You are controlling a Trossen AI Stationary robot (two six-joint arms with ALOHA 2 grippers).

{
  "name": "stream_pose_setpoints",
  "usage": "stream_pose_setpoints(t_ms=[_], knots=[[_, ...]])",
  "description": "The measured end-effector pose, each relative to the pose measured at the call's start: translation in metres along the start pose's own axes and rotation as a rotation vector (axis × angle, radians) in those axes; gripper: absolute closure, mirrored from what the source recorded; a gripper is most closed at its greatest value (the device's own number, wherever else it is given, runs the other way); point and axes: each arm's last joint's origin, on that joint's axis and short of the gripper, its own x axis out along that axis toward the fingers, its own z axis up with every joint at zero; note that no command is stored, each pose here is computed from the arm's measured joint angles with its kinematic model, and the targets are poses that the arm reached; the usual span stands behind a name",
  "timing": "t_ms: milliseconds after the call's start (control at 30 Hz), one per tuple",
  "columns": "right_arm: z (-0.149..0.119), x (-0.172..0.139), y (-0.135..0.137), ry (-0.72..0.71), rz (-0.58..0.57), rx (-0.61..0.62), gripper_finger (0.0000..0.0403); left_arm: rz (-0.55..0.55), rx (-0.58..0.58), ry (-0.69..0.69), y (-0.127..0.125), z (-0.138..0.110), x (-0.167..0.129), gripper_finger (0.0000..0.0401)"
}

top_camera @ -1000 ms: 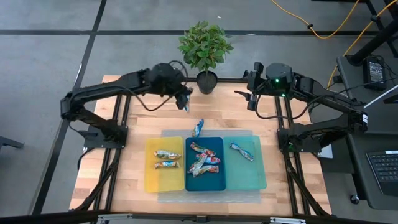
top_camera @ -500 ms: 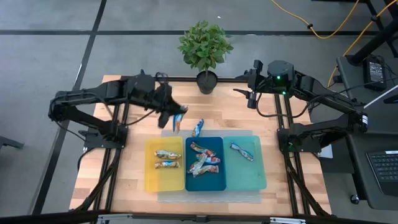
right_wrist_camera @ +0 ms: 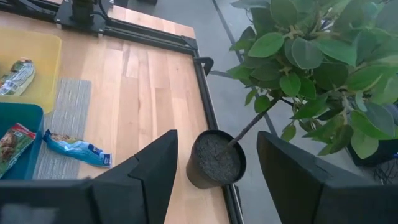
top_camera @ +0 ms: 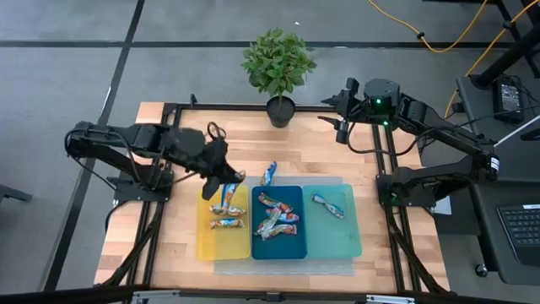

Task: Pick and place Granola Bars by type
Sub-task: Put the yellow granola bar into the yellow bin

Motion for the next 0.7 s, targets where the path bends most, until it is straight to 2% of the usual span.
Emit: stream_pose_setpoints(t_ms=[100,233,433,533,700], knots=[[0.0,0.0,0.0,-0.002,0.0,0.0,0.0181,0.038,-0.064,0.115,-0.004,-0.013,0.01,0.0354],[0.0,0.0,0.0,-0.002,0.001,0.0,0.0181,0.095,-0.095,0.258,-0.008,-0.03,0.022,0.0354],[0.0,0.001,0.0,0.001,0.003,-0.001,0.0181,0.148,-0.092,0.351,-0.01,-0.041,0.04,0.0354],[0.0,0.004,0.0,0.001,0.005,-0.002,0.0181,0.167,-0.027,0.413,-0.011,-0.052,0.053,0.0354],[0.0,0.007,0.001,-0.003,0.037,-0.003,0.0181,0.212,0.117,0.557,-0.01,-0.087,0.079,0.0354]])
